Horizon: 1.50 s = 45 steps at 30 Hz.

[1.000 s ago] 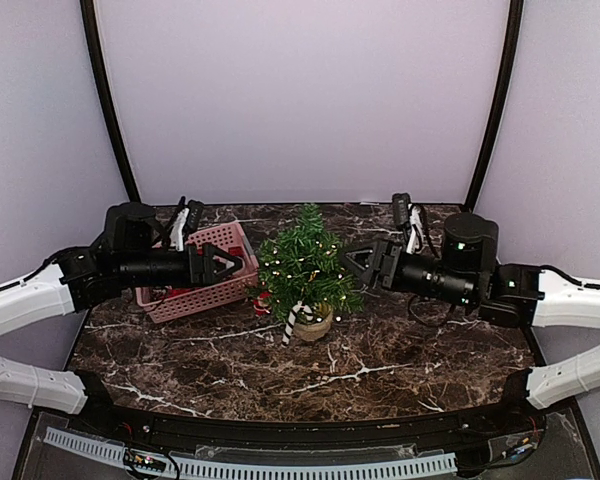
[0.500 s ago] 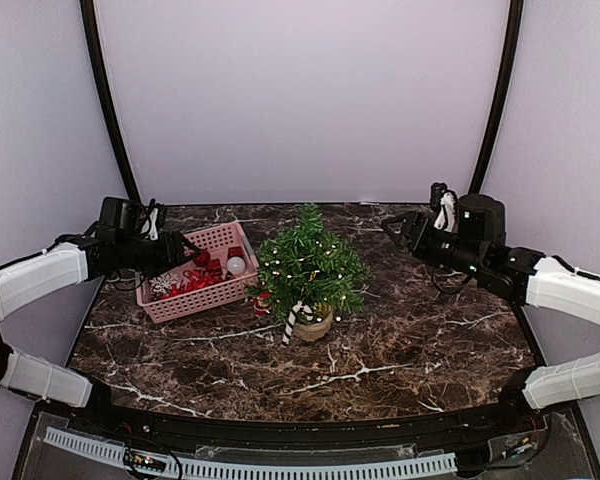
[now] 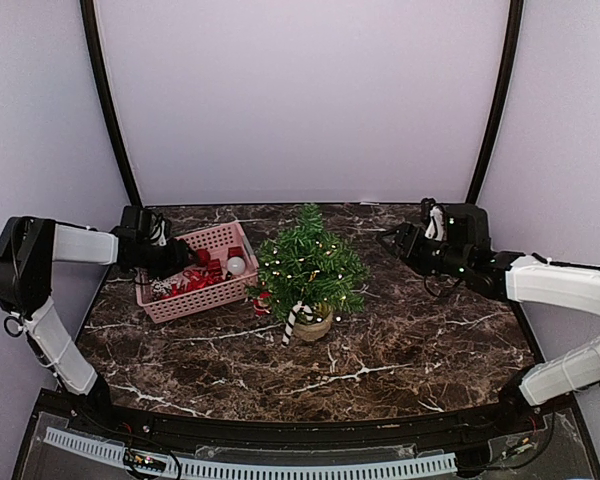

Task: Decorate the small christmas tree
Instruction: Pick up the ornament ball from the bin.

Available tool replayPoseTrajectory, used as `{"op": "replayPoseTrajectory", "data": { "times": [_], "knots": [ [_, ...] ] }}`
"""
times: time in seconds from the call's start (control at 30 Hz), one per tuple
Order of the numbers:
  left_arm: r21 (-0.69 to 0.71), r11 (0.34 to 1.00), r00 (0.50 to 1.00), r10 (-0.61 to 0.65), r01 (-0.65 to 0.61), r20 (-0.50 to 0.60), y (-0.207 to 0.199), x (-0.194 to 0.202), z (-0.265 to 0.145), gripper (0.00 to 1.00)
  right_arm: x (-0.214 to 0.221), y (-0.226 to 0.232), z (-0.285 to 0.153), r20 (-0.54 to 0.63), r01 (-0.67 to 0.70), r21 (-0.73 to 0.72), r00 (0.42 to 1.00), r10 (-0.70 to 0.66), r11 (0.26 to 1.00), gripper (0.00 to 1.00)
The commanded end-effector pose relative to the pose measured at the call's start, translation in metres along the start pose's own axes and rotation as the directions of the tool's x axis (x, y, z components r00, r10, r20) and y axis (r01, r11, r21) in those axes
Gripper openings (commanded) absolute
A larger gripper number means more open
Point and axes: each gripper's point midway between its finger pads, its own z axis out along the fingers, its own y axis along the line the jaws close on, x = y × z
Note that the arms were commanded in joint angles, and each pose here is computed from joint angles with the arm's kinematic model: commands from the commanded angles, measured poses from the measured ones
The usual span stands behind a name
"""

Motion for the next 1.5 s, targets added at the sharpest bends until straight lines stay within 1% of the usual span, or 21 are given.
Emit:
{"op": "replayPoseTrajectory", "data": {
  "times": [0.0,0.03,0.07,0.1,0.17,0.3,0.47,0.67,0.9,0.93,1.1,1.23,1.33,1.37,1.4,1.43,1.47],
  "knots": [
    [0.038,0.997,0.993,0.069,-0.073,0.097,-0.016,-0.044,0.008,0.68,-0.003,0.006,0.004,0.013,-0.007,-0.055,1.0,0.008,0.998,0.72],
    [0.028,0.997,0.994,0.069,-0.072,0.088,-0.012,-0.044,0.014,0.72,-0.003,0.006,0.004,0.013,-0.01,-0.055,1.0,0.01,0.998,0.73],
    [0.031,0.997,0.992,0.074,-0.077,0.098,-0.015,-0.051,0.016,0.74,-0.002,0.005,0.004,0.011,-0.012,-0.054,1.0,0.013,0.998,0.73],
    [0.025,0.997,0.994,0.073,-0.075,0.086,-0.011,-0.05,0.023,0.77,-0.003,0.004,0.004,0.012,-0.015,-0.052,1.0,0.015,0.999,0.73],
    [0.011,0.997,0.995,0.072,-0.073,0.076,-0.008,-0.054,0.031,0.79,-0.002,0.002,0.005,0.009,-0.019,-0.051,1.0,0.02,0.999,0.74],
    [-0.014,0.998,0.997,0.055,-0.054,0.046,0.002,-0.051,0.043,0.81,-0.001,0.001,0.005,0.007,-0.025,-0.051,1.0,0.026,0.998,0.74],
    [-0.023,0.999,0.999,0.038,-0.037,0.012,0.01,-0.038,0.051,0.81,-0.001,-0.001,0.005,0.008,-0.03,-0.05,1.0,0.03,0.998,0.75],
    [-0.015,0.999,0.999,0.041,-0.04,0.005,0.011,-0.036,0.058,0.79,0.003,-0.003,0.006,0.001,-0.039,-0.054,0.999,0.04,0.998,0.72],
    [-0.003,0.999,0.999,0.047,-0.047,-0.016,0.007,-0.031,0.065,0.66,0.005,-0.005,0.006,-0.001,-0.054,-0.062,0.999,0.054,0.997,0.69],
    [-0.003,0.999,0.999,0.048,-0.048,-0.014,0.005,-0.032,0.064,0.64,0.005,-0.005,0.006,-0.001,-0.053,-0.06,0.999,0.053,0.997,0.69],
    [-0.002,0.999,0.998,0.05,-0.05,0.024,0.001,-0.037,0.054,0.61,0.003,-0.003,0.003,0.008,-0.047,-0.061,0.999,0.047,0.997,0.67],
    [0.023,0.998,0.994,0.056,-0.058,0.09,-0.013,-0.045,0.03,0.58,-0.003,0.001,-0.002,0.022,-0.034,-0.061,0.999,0.035,0.998,0.67],
    [0.031,0.998,0.992,0.054,-0.058,0.114,-0.019,-0.043,0.013,0.57,-0.005,0.003,-0.005,0.026,-0.023,-0.06,0.999,0.025,0.998,0.67],
    [0.039,0.997,0.989,0.061,-0.067,0.136,-0.025,-0.046,0.001,0.57,-0.006,0.004,-0.006,0.028,-0.02,-0.061,0.999,0.022,0.998,0.67],
    [0.034,0.997,0.989,0.061,-0.066,0.136,-0.024,-0.042,-0.003,0.57,-0.007,0.006,-0.008,0.031,-0.017,-0.064,0.999,0.019,0.998,0.67],
    [0.044,0.996,0.983,0.072,-0.081,0.168,-0.032,-0.047,-0.017,0.57,-0.009,0.008,-0.009,0.036,-0.013,-0.069,0.999,0.016,0.997,0.66],
    [0.037,0.996,0.982,0.076,-0.083,0.172,-0.03,-0.043,-0.022,0.56,-0.01,0.01,-0.011,0.04,-0.009,-0.073,0.999,0.012,0.997,0.66]
  ]
}}
